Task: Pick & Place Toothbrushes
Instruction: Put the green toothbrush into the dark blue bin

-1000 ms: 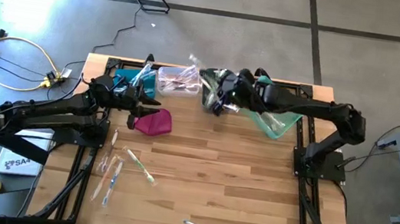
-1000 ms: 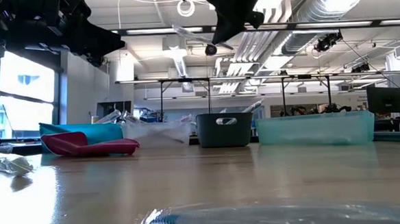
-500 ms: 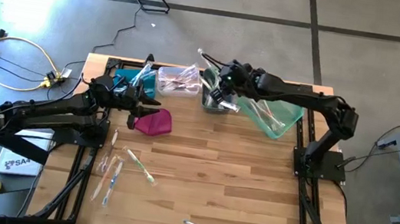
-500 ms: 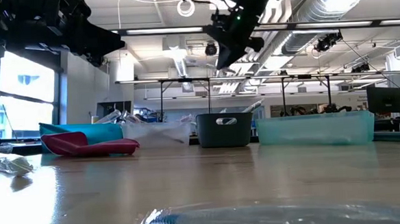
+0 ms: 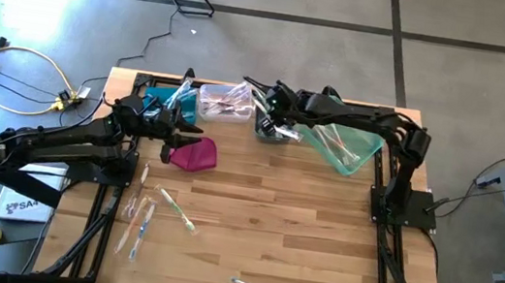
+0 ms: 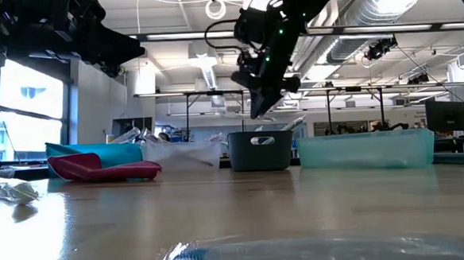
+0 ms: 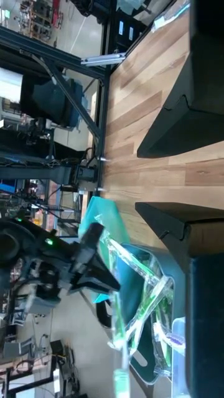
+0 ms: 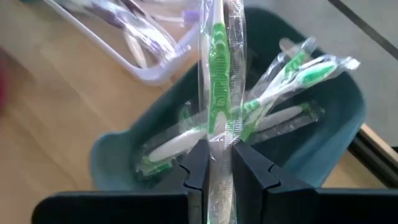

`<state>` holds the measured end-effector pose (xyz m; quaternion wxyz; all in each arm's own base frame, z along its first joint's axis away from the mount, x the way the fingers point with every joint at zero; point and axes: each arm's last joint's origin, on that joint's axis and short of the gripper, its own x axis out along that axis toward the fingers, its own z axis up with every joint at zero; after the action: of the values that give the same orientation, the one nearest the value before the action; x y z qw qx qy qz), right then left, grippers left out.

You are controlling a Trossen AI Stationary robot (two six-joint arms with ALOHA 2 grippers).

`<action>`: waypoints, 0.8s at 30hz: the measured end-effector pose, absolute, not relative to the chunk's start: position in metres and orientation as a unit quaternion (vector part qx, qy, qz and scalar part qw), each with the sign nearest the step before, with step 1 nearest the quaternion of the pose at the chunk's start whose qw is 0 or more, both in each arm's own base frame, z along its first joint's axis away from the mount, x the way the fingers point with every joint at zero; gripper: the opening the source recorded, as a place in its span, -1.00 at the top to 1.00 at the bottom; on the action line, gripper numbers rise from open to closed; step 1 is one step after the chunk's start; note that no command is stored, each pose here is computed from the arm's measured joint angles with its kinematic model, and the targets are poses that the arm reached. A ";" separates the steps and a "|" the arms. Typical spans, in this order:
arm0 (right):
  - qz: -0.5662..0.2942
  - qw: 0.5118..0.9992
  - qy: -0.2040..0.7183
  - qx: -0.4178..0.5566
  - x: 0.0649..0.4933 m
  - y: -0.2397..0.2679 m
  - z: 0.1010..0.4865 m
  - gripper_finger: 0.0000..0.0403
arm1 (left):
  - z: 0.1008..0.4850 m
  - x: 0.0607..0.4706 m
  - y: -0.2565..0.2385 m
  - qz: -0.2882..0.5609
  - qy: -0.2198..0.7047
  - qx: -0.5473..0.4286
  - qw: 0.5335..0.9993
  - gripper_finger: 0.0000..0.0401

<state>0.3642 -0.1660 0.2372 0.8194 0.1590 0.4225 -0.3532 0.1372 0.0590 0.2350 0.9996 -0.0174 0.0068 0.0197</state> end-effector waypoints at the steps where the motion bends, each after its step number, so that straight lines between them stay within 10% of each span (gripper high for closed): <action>1: -0.355 0.817 0.426 0.159 0.365 -0.168 0.234 0.81 | 0.235 0.137 0.059 0.020 0.007 -0.017 1.000 0.39; 24: -0.352 0.792 0.455 0.203 0.363 -0.189 0.204 0.71 | 0.235 0.137 0.059 0.019 0.007 -0.017 1.000 0.39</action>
<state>0.3631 -0.1892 0.2044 0.7924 0.2026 0.4554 -0.3516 0.1373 0.0590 0.2350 0.9997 -0.0174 0.0070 0.0186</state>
